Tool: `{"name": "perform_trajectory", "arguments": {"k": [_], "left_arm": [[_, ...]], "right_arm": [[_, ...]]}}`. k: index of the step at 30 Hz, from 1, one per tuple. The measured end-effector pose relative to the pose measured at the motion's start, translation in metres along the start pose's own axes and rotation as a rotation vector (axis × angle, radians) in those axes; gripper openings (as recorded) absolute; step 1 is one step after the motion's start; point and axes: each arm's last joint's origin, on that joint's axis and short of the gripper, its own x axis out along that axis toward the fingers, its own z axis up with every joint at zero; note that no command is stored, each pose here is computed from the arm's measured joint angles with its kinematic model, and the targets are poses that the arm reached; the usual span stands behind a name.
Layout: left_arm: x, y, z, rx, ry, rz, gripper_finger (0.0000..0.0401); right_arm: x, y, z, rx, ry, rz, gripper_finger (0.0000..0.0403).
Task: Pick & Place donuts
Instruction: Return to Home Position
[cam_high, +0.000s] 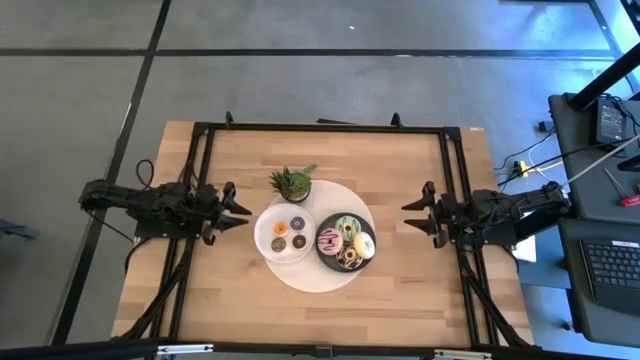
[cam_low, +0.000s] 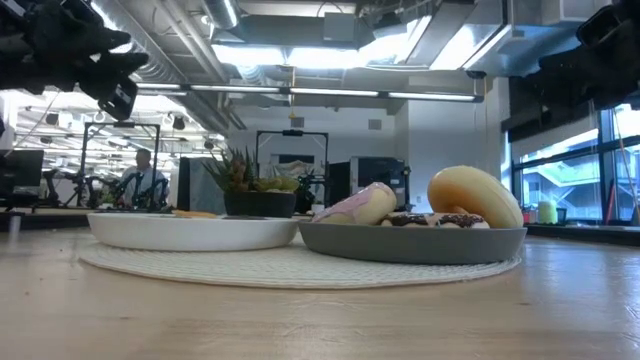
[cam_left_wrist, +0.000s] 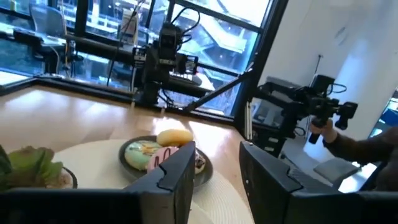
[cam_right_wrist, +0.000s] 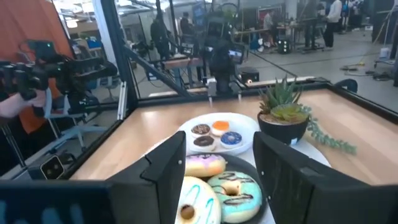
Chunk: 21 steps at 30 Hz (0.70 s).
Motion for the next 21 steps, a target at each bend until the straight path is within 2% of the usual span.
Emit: {"name": "perform_trajectory", "arguments": {"k": [7,11,16,21], "left_arm": [[-0.0015,0.0016,-0.0007,-0.005,0.036,0.053,0.0120],[-0.0010,0.0031,-0.0033,-0.054,0.057,0.083,0.0121],[-0.0007,0.0031,-0.0045,-0.064,0.072,0.076,0.0119],[-0.0008,0.0032,-0.0044,-0.064,0.069,0.080,0.0121]], "right_arm": [[-0.0013,-0.0010,0.0013,-0.007,0.036,-0.014,0.0188],[-0.0010,-0.0010,0.0015,-0.034,0.030,-0.013,0.0188],[0.0009,-0.0012,-0.0006,-0.094,-0.029,-0.013,0.0188],[0.0009,-0.0021,0.0001,-0.078,-0.037,-0.025,0.0188]]}}
